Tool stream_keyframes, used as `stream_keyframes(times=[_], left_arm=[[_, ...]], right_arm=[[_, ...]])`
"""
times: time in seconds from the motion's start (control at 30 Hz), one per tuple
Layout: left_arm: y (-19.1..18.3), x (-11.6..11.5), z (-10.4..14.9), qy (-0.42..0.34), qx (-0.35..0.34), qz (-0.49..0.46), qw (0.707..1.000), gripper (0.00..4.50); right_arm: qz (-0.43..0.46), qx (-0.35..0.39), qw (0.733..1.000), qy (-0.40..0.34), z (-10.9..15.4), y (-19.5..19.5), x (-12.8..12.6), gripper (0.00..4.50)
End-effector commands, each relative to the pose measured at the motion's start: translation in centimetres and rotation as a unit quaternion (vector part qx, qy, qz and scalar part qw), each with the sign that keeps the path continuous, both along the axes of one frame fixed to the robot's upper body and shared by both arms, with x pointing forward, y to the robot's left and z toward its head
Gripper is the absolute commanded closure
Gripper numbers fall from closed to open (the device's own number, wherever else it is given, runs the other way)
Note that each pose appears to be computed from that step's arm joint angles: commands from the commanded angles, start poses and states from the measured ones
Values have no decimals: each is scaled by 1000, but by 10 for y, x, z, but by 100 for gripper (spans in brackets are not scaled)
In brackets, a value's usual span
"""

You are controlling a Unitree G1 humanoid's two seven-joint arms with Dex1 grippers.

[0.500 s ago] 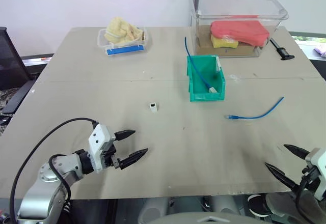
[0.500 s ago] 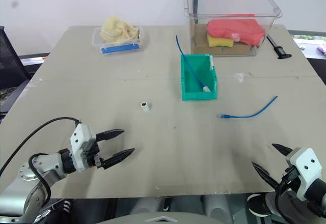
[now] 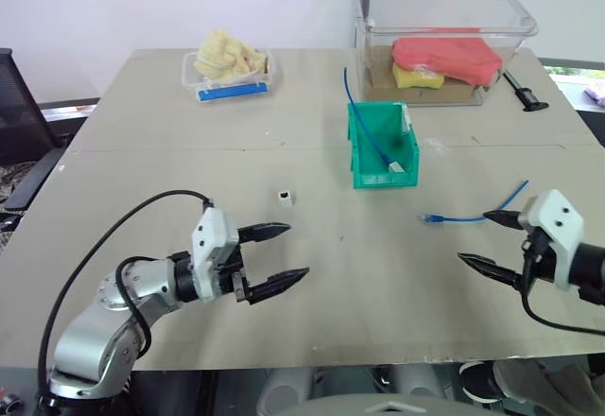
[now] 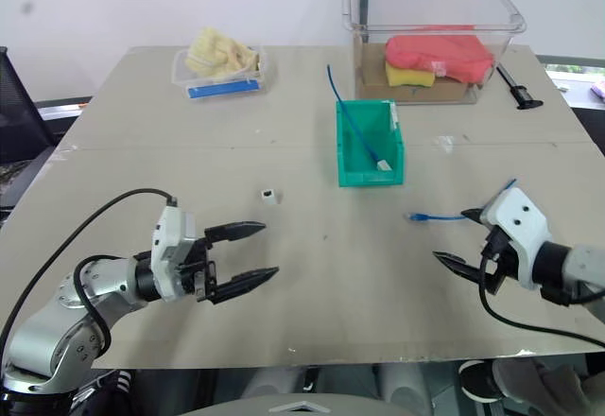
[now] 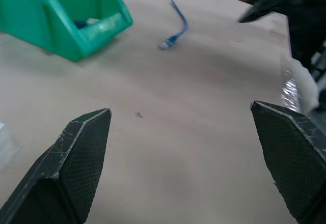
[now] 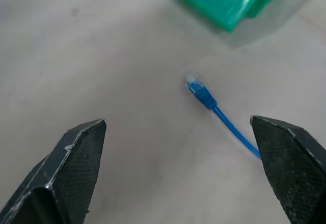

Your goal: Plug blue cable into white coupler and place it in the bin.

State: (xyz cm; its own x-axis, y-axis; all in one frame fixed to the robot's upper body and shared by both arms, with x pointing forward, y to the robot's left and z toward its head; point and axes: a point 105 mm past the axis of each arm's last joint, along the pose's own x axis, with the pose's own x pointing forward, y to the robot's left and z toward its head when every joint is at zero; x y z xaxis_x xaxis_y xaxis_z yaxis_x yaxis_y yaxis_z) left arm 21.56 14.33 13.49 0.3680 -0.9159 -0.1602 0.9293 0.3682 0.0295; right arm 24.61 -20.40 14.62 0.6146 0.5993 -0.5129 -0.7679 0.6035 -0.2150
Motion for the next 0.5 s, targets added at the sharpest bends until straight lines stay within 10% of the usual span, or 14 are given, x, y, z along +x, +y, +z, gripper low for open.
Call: stream_keyframes(times=[0.03,0.27,0.5], left_arm=[[-10,-5,10,-33,8,-41,999,0],[-12,-7,9,-39,11,-47,998,0],[-11,-4,8,-46,8,-36,998,0]], right_arm=[[44,-39,998,22,-2,2,29,89],[84,-120,987,68,-28,-5,70,130],[115,-132,980,93,-36,-6,74,445]])
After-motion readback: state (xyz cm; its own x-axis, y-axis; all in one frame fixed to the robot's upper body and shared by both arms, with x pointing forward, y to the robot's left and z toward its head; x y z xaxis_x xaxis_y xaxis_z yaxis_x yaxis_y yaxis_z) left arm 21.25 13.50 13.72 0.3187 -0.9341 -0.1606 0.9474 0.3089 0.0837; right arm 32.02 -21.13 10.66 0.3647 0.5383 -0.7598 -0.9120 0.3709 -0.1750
